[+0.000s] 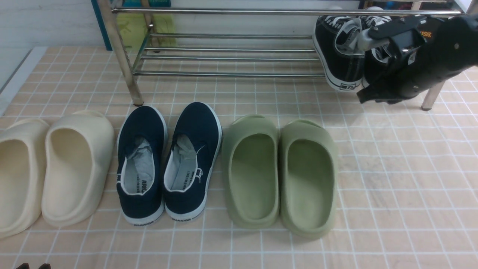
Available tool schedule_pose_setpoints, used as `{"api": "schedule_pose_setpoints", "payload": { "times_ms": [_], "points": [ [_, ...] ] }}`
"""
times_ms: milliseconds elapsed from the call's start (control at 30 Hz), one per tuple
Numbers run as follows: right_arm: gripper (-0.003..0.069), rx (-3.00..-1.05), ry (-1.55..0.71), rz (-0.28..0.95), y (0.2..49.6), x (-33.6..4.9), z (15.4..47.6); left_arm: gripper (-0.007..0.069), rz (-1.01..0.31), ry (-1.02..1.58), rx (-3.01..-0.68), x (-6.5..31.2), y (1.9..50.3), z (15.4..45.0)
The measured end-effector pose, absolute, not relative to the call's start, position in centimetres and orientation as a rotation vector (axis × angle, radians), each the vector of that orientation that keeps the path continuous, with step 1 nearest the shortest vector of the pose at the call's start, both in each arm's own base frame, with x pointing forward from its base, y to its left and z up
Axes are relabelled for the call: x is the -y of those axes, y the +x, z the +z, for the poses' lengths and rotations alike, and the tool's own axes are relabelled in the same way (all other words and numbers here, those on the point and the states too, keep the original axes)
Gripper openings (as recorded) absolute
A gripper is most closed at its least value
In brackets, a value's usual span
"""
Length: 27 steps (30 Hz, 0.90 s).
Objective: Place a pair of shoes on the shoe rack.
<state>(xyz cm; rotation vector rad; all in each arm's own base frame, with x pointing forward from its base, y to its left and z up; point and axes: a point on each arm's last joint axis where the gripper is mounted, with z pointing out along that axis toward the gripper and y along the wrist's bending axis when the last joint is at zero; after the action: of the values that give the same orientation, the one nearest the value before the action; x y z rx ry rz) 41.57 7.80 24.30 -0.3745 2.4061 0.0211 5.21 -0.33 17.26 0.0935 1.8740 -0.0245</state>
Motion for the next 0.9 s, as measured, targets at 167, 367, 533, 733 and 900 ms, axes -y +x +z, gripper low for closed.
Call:
{"api": "schedule_pose_setpoints", "payload": {
  "times_ms": [167,367,533,733,900],
  "points": [
    [-0.0018,-2.361,-0.41,-0.084,42.9,-6.2,22.9,0.0239,-0.024,0.094,-1.874,0.3,5.2,17.3],
    [-0.0012,-2.322,-0.362,-0.105,42.9,-5.1,24.5,0.0239,-0.024,0.094,-1.874,0.3,5.2,17.3],
    [0.002,-2.271,-0.35,-0.1,41.9,-5.1,27.2,0.0239,-0.024,0.094,-1.874,0.3,5.2,17.3],
    [0.0085,-2.26,-0.302,-0.075,38.4,-4.7,32.5,0.0239,-0.024,0.094,-1.874,0.3,5.2,17.3],
    [0.0093,-2.154,-0.251,-0.04,30.7,-3.8,40.9,0.0239,-0.024,0.094,-1.874,0.3,5.2,17.3]
  ]
}}
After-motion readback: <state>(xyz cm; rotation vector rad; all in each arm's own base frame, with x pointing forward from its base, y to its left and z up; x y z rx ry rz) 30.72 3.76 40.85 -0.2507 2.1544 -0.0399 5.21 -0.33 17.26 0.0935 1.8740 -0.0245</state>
